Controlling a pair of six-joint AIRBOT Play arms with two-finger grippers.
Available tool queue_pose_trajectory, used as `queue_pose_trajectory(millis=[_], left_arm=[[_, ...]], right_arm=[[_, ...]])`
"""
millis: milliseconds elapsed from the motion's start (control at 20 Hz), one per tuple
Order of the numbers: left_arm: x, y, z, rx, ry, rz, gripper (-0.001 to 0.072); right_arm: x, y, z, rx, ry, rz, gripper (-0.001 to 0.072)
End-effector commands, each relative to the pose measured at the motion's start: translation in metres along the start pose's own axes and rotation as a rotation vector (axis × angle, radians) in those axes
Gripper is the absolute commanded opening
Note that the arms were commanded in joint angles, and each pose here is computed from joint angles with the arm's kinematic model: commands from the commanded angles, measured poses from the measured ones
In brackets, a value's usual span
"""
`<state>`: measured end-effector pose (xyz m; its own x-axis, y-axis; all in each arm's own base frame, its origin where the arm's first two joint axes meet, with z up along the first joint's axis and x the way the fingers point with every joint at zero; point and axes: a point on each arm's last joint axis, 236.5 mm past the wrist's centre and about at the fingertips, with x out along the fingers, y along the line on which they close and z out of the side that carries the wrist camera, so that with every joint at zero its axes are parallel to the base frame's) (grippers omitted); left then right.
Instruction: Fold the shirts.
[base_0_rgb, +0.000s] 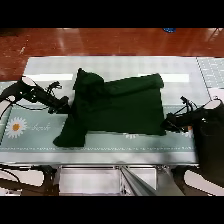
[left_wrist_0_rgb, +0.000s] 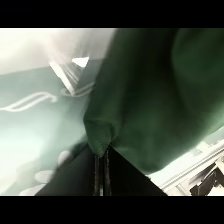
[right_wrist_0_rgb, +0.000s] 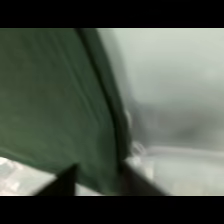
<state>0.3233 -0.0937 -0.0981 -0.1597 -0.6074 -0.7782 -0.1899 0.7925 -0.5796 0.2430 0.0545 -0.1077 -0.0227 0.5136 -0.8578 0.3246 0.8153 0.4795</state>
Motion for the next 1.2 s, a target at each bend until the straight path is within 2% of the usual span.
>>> queue_pose_trajectory(millis=[0, 50, 250, 400, 500, 650, 800, 950, 1150], left_arm=[[-0.007, -0.011, 0.007, 0.008, -0.046, -0.024, 0.0026], [-0.011, -0.017, 0.008, 0.014, -0.061, -0.037, 0.0026], [-0.07, -0.069, 0.025, 0.107, -0.251, -0.173, 0.0026], [-0.192, -0.135, 0.04, 0.27, -0.571, -0.25, 0.0025], [-0.292, -0.191, 0.02, 0.49, -0.824, -0.204, 0.0025], [-0.41, -0.274, -0.05, 0.762, -1.142, -0.11, 0.0026], [-0.47, -0.333, -0.135, 0.9, -1.355, -0.06, 0.0026], [-0.471, -0.344, -0.193, 0.941, -1.425, 0.015, 0.0025], [-0.444, -0.327, -0.266, 0.949, -1.432, 0.209, 0.0026]], right_arm=[[0.012, 0.038, 0.015, -0.057, -0.074, 0.069, 0.0096], [0.011, 0.061, 0.02, -0.105, -0.098, 0.137, 0.0021], [-0.057, 0.142, 0.056, -0.324, -0.23, 0.255, 0.0021], [-0.185, 0.216, 0.091, -0.512, -0.523, 0.262, 0.0021], [-0.285, 0.258, 0.092, -0.621, -0.749, 0.231, 0.0021], [-0.413, 0.315, 0.036, -0.78, -1.04, 0.235, 0.0021], [-0.489, 0.341, -0.04, -0.899, -1.267, 0.221, 0.0021], [-0.523, 0.335, -0.107, -0.944, -1.427, 0.155, 0.0021], [-0.536, 0.298, -0.172, -0.917, -1.526, -0.005, 0.0021]])
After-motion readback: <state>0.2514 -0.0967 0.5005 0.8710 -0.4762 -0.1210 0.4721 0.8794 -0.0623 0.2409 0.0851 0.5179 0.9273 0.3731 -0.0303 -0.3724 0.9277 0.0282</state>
